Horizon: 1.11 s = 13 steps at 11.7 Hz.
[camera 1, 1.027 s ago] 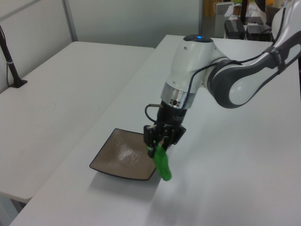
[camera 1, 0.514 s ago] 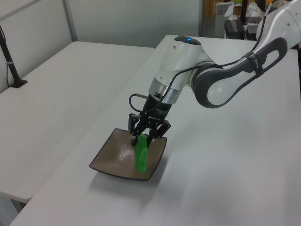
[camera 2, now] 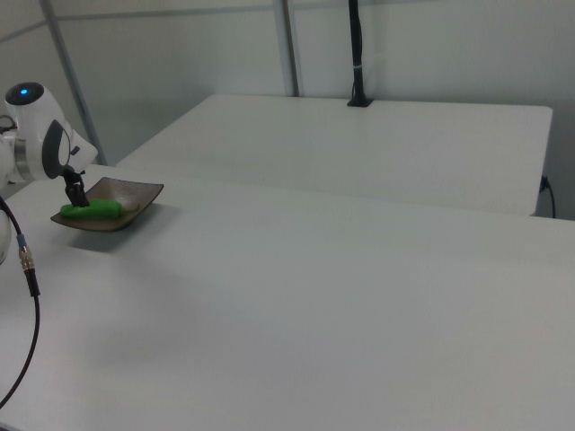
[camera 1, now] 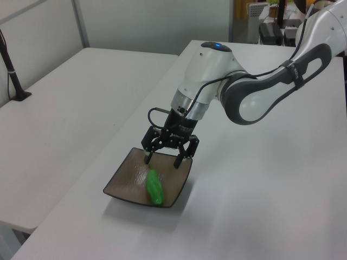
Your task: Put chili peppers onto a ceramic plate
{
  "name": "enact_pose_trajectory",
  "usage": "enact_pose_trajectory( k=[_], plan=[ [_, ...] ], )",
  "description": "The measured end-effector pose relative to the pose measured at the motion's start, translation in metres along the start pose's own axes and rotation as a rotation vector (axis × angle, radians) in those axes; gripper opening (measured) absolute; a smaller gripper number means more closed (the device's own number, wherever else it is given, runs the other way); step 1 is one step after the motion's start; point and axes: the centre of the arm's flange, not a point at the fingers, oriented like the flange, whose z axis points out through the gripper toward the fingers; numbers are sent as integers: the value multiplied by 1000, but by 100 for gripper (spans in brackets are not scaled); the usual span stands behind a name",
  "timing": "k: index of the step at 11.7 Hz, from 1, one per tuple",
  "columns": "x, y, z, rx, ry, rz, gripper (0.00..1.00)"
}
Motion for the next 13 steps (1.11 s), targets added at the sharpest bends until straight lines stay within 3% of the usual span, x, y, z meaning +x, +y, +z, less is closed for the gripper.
enact_pose_trajectory(
  k=[3, 5, 10, 13],
  plan=[
    [-5, -7, -12, 4, -2, -73, 100],
    [-9, -6, -21, -48, -13, -170, 100],
    [-9, 31, -46, -359, -156, -642, 100],
    [35, 63, -66, -468, -209, -816, 100]
  ],
)
